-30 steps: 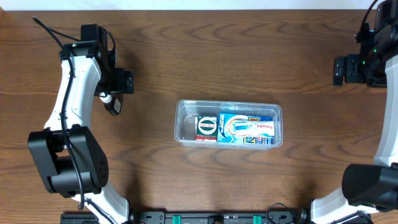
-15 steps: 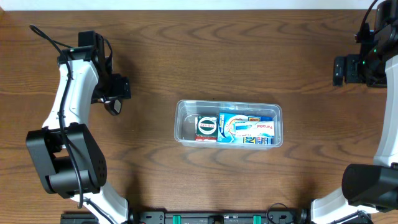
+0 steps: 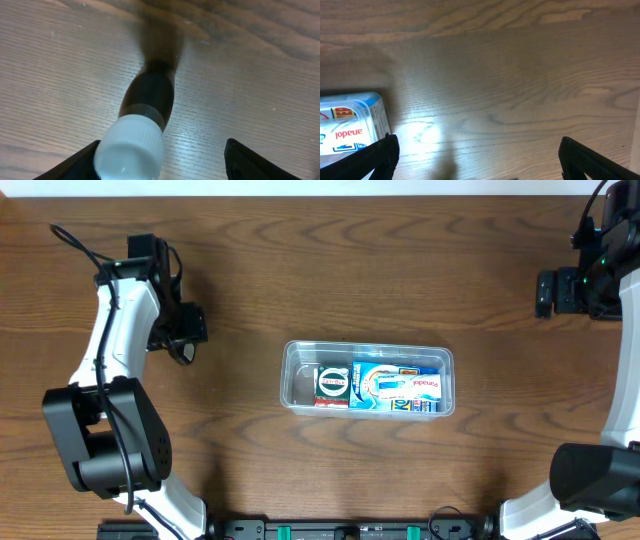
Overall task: Pack container
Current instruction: 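Move left gripper to the dark bottle and grasp it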
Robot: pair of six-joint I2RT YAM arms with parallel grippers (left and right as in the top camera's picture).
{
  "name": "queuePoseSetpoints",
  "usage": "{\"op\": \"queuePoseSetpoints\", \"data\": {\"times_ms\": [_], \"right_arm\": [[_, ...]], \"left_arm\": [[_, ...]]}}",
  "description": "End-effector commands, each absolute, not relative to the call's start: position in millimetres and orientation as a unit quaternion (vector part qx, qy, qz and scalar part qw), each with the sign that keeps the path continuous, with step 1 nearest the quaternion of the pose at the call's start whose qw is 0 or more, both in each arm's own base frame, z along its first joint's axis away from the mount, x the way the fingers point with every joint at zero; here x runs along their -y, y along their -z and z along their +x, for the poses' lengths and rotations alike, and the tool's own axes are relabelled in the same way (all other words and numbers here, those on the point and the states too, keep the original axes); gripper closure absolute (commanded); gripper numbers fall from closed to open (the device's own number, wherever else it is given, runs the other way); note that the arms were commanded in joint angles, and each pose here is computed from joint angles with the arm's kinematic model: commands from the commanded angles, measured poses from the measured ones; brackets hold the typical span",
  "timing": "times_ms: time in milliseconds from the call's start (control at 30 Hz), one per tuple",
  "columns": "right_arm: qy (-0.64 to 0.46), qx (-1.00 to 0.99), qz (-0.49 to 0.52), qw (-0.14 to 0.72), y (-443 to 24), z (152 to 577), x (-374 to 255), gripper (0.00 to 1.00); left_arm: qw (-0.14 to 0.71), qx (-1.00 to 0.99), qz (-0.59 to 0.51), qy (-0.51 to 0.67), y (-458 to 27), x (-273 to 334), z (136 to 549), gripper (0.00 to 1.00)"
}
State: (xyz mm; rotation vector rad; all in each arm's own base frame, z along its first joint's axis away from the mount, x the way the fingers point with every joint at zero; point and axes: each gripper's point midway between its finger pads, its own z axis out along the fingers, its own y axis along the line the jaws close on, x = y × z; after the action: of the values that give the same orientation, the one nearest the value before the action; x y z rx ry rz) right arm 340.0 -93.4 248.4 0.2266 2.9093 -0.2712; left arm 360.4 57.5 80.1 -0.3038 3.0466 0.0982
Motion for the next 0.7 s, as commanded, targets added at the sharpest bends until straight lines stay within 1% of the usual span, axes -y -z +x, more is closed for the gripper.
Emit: {"op": "queuePoseSetpoints", "data": {"times_ms": [0, 33, 200, 267, 500, 600, 667], "right_arm": [[0.098, -0.984, 0.087, 0.118, -256.9, 338.2, 96.5, 0.01], [0.098, -0.984, 0.087, 0.118, -256.9, 338.2, 96.5, 0.01], [0.098, -0.984, 0.087, 0.118, -257.0, 338.3, 96.5, 0.01], [0.098, -0.984, 0.087, 0.118, -256.9, 338.2, 96.5, 0.01], [0.098, -0.984, 0.087, 0.118, -256.9, 338.2, 96.5, 0.01], [0.098, -0.984, 0.087, 0.118, -256.9, 338.2, 96.5, 0.01], [0.098, -0.984, 0.087, 0.118, -257.0, 338.3, 96.5, 0.01]], "left_arm": [[0.026, -0.994, -0.104, -0.034, -69.1, -59.6, 354.7, 0.24], [0.026, -0.994, -0.104, -0.034, -68.4, -59.6, 354.5, 0.25], [0.028, -0.994, -0.104, -0.035, -68.3, -59.8, 355.5, 0.35], [0.029, -0.994, -0.104, -0.035, -68.3, -59.9, 356.1, 0.41], [0.033, -0.993, -0.104, -0.035, -68.5, -60.1, 358.2, 0.57], [0.033, -0.993, -0.104, -0.035, -68.5, -60.1, 358.2, 0.67], [0.033, -0.993, -0.104, -0.034, -68.5, -60.0, 358.2, 0.71]]}}
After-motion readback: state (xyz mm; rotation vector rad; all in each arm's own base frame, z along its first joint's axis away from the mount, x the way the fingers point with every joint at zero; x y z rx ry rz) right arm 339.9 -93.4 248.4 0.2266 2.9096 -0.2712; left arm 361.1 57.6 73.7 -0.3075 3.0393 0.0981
